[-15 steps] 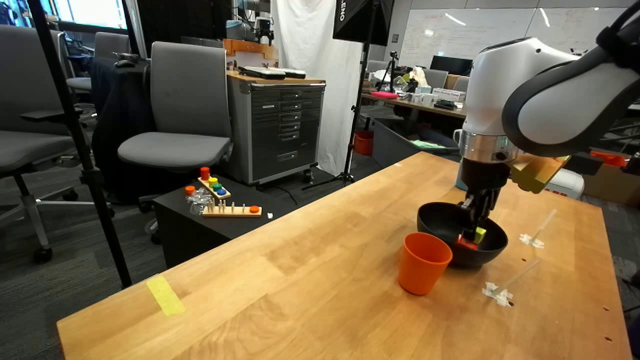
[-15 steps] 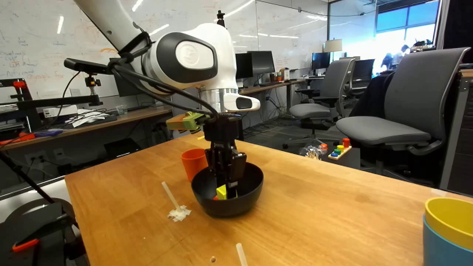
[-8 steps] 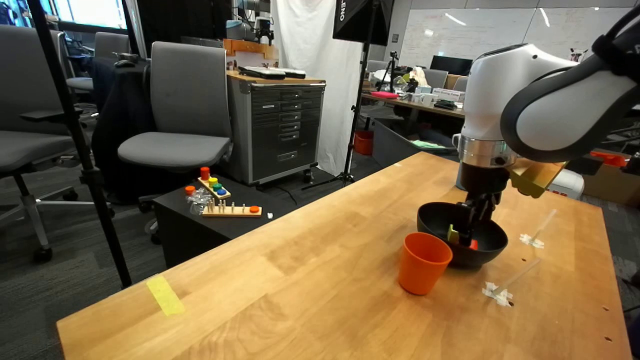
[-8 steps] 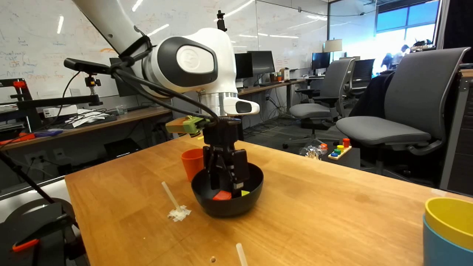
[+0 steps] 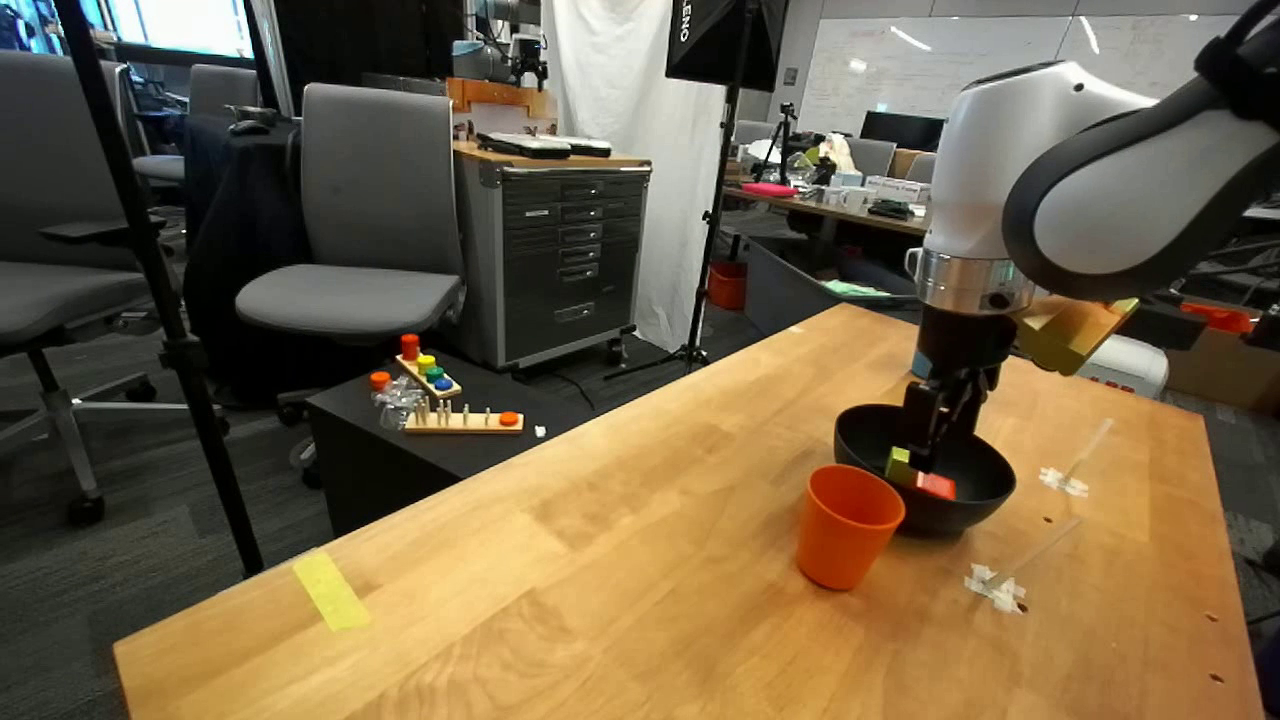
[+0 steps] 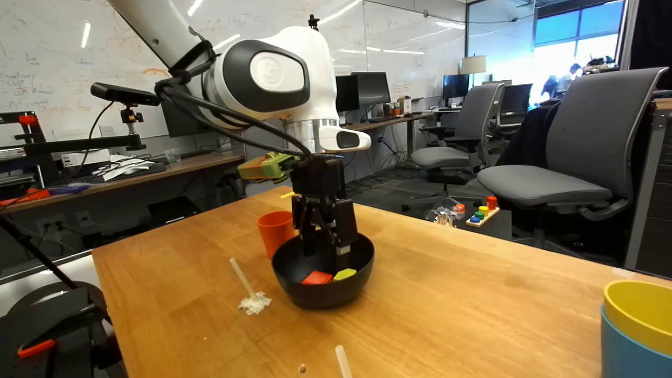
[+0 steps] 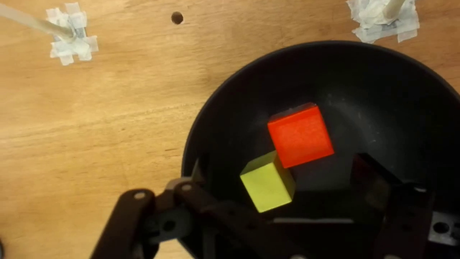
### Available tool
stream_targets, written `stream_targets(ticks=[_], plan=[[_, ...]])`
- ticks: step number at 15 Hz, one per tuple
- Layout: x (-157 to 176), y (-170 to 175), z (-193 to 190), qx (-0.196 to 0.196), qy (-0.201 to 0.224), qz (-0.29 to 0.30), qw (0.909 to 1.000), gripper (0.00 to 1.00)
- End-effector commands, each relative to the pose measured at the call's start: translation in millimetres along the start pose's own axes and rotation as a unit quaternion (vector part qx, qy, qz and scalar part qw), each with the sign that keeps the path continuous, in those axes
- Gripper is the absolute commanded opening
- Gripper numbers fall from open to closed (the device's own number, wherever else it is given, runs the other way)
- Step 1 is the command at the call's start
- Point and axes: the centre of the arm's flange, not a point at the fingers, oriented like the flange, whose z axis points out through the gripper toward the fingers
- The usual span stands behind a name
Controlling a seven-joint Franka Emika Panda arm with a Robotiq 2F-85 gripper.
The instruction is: Pick the orange and yellow blocks and put them in the bowl
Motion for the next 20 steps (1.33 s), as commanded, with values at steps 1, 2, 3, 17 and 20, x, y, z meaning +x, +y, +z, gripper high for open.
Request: stream_targets(ticks=[1,2,3,17,20], plan=[[-9,3,-37,0.014,0.025,-0.003,0.9996,1.0],[-11,5,-48,0.019,0.031,-0.005,0.9993,1.0],[-13,6,-57,0.025,0.036,-0.006,0.999,1.0],[-41,25,-151,0.072,0.047,-0.059,0.9946,1.0],[-45,27,-155,0.072,0.048,-0.067,0.994,1.0]])
